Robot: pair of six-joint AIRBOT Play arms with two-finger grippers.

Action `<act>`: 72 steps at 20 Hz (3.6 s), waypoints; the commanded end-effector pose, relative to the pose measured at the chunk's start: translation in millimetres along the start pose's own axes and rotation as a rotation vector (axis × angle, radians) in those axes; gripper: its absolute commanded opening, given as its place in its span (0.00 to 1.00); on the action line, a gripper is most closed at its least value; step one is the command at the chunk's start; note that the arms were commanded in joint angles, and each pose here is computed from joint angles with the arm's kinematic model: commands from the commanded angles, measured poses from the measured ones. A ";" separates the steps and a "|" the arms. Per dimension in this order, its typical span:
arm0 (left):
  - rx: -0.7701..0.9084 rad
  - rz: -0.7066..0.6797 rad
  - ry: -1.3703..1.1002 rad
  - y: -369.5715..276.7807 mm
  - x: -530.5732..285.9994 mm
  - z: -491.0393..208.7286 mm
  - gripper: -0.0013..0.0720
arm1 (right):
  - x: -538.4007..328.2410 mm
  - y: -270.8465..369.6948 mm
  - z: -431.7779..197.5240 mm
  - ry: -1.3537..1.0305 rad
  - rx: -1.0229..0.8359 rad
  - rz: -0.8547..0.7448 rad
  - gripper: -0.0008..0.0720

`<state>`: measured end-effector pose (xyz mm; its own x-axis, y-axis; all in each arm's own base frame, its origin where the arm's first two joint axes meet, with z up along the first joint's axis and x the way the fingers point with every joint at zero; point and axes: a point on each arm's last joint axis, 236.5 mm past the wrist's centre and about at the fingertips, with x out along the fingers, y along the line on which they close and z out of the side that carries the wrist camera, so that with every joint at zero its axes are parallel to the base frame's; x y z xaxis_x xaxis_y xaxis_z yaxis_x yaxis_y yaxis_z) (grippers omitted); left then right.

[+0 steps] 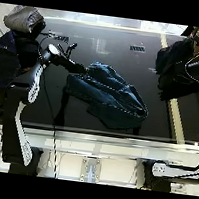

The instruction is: Fold the clothes and pants, and hang the long-sleeved shirts on hangers.

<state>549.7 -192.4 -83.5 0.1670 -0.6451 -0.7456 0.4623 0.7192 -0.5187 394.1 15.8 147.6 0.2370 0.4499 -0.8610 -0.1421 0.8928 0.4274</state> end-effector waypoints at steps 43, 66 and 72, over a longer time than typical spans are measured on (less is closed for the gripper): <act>-0.146 0.149 -0.255 3.1 -316.8 -6.3 0.05 | -31.9 132.3 41.1 -0.214 -0.545 -0.413 0.06; -0.532 0.641 0.241 107.4 -300.6 -193.7 0.05 | 138.7 -89.4 -179.0 0.522 0.051 -0.281 0.08; -0.529 0.642 0.236 107.1 -301.1 -192.5 0.05 | 93.2 3.8 -74.4 0.121 -0.032 -0.040 0.59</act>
<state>382.0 128.2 7.4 0.0466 -0.0468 -0.9978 -0.1354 0.9894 -0.0528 307.8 20.6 -10.9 -0.0703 0.2478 -0.9663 -0.1028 0.9617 0.2541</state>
